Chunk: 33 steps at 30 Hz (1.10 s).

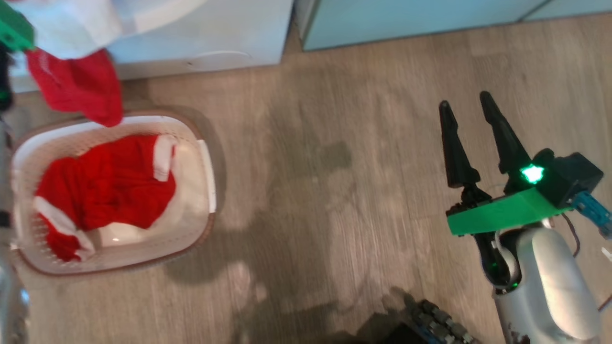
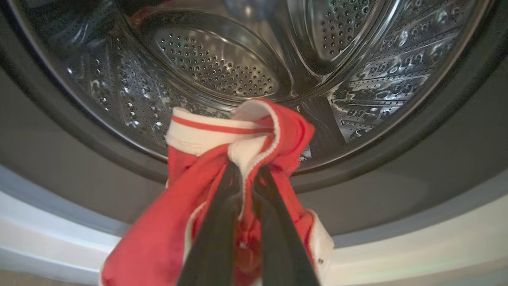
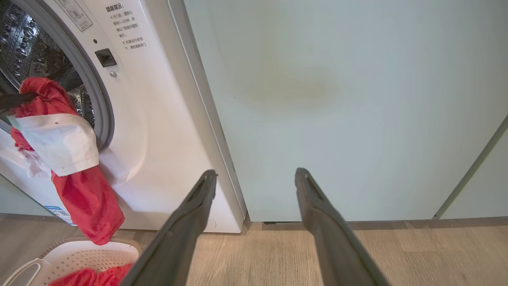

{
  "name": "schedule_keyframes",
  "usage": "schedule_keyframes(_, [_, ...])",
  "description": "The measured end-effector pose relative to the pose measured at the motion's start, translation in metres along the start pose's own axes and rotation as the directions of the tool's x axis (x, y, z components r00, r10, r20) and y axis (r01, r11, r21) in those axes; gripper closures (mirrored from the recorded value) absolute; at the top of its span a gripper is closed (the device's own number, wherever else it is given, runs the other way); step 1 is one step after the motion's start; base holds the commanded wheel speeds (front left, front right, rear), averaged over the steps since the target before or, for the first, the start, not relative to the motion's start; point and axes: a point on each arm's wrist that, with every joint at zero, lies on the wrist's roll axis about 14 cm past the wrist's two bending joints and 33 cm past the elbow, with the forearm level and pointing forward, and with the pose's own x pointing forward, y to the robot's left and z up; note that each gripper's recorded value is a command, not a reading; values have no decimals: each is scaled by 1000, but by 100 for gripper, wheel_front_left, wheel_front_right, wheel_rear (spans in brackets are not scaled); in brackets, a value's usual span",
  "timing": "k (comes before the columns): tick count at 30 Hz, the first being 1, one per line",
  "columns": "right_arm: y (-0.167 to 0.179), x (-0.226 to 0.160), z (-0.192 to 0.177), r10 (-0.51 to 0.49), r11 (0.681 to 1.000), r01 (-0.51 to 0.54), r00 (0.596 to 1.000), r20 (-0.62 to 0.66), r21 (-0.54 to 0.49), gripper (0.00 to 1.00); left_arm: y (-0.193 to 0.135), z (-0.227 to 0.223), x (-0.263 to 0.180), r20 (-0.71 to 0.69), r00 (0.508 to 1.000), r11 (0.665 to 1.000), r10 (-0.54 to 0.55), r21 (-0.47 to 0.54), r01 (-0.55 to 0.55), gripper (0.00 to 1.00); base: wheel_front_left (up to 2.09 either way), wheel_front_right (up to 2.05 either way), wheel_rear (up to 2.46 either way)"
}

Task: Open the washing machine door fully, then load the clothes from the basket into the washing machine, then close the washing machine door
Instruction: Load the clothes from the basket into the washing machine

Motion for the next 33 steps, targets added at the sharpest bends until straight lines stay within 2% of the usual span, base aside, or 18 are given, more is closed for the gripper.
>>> schedule_keyframes(15, [-32, 8, -34, -82, 997, 82, 994, -71, -4, 0, 27, -28, 93, -157, 987, 999, 18, 32, -13, 100, 0, 0, 0])
schedule_keyframes(21, [-42, 11, -45, -106, 994, 106, 990, -89, -7, 0, 37, -34, 118, -165, 986, 998, 32, 52, -24, 100, 0, 0, 0])
schedule_keyframes(24, [-44, 13, -46, -110, 994, 110, 990, -89, -9, 0, 38, -31, 127, -139, 990, 999, 29, 49, -23, 100, 0, 0, 0])
schedule_keyframes(33, [-48, 11, -54, -122, 992, 122, 986, -112, -8, 0, 35, 3, 145, 82, 996, 1000, 28, -8, -28, 100, 0, 0, 0])
